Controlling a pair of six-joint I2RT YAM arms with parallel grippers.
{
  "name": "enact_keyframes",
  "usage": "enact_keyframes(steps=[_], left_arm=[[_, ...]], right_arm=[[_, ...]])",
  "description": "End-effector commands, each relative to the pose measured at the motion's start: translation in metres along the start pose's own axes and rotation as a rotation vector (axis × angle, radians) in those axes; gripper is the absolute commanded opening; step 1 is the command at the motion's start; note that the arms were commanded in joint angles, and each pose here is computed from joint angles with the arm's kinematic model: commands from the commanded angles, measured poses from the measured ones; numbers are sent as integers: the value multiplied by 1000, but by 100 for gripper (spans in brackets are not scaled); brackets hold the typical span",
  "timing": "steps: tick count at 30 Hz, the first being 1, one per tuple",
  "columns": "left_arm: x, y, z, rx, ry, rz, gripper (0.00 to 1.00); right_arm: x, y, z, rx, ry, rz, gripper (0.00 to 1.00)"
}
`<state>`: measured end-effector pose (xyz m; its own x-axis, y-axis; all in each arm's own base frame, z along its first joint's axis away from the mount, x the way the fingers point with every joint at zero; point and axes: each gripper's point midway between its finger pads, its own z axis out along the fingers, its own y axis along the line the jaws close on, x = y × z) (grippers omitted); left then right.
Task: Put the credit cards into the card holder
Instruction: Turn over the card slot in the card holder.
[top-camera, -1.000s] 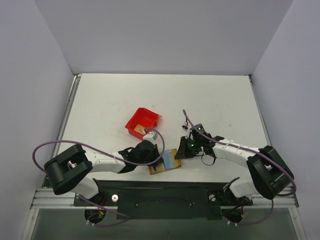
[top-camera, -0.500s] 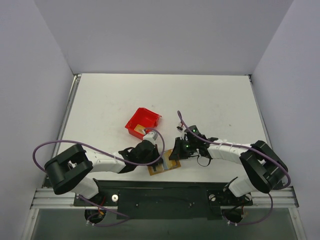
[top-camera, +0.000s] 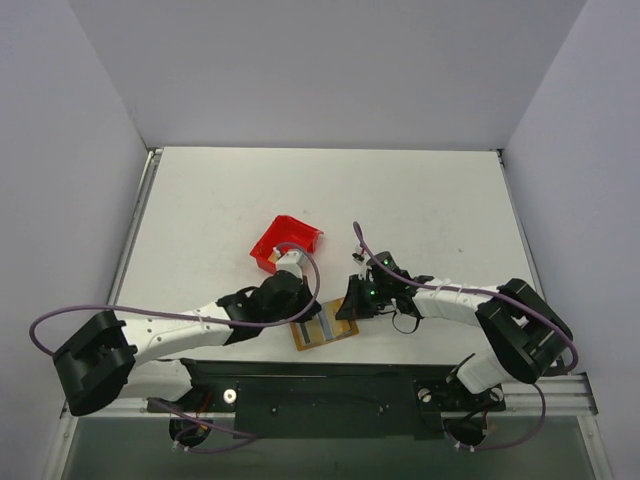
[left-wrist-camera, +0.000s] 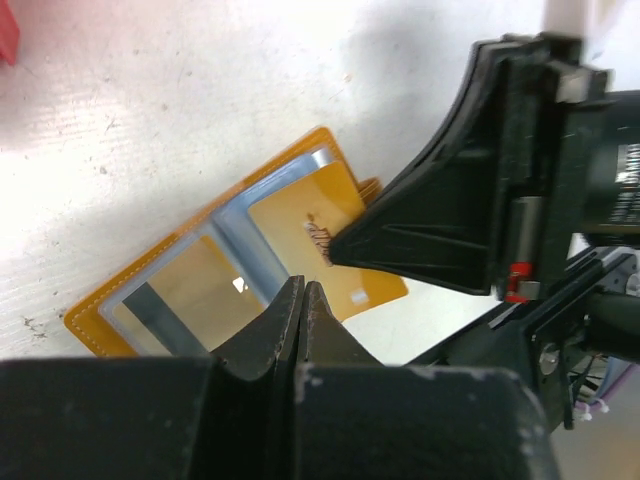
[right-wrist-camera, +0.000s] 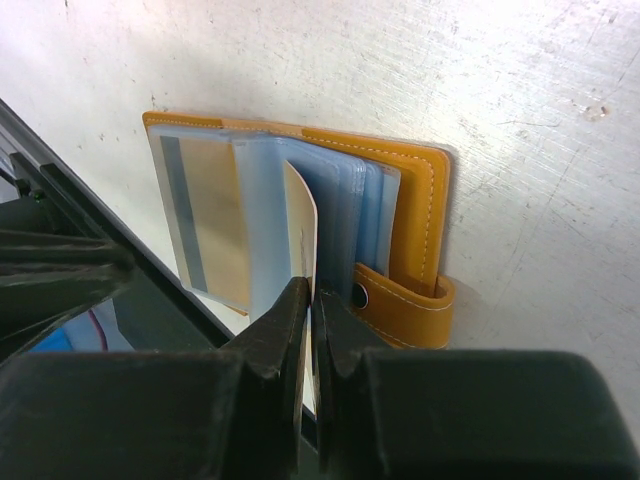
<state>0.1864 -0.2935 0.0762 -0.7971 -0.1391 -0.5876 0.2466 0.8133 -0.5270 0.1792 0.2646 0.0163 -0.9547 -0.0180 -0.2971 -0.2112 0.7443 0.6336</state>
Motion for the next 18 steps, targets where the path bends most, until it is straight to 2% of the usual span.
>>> enact_keyframes(steps=[1, 8, 18], left_arm=[[-26, -24, -7, 68, -71, 31, 0], [-2, -31, 23, 107, 24, 65, 0], [16, 7, 29, -42, 90, 122, 0]], right_arm=[[16, -28, 4, 114, 32, 15, 0], [14, -28, 4, 117, 28, 17, 0], [16, -29, 3, 122, 32, 18, 0]])
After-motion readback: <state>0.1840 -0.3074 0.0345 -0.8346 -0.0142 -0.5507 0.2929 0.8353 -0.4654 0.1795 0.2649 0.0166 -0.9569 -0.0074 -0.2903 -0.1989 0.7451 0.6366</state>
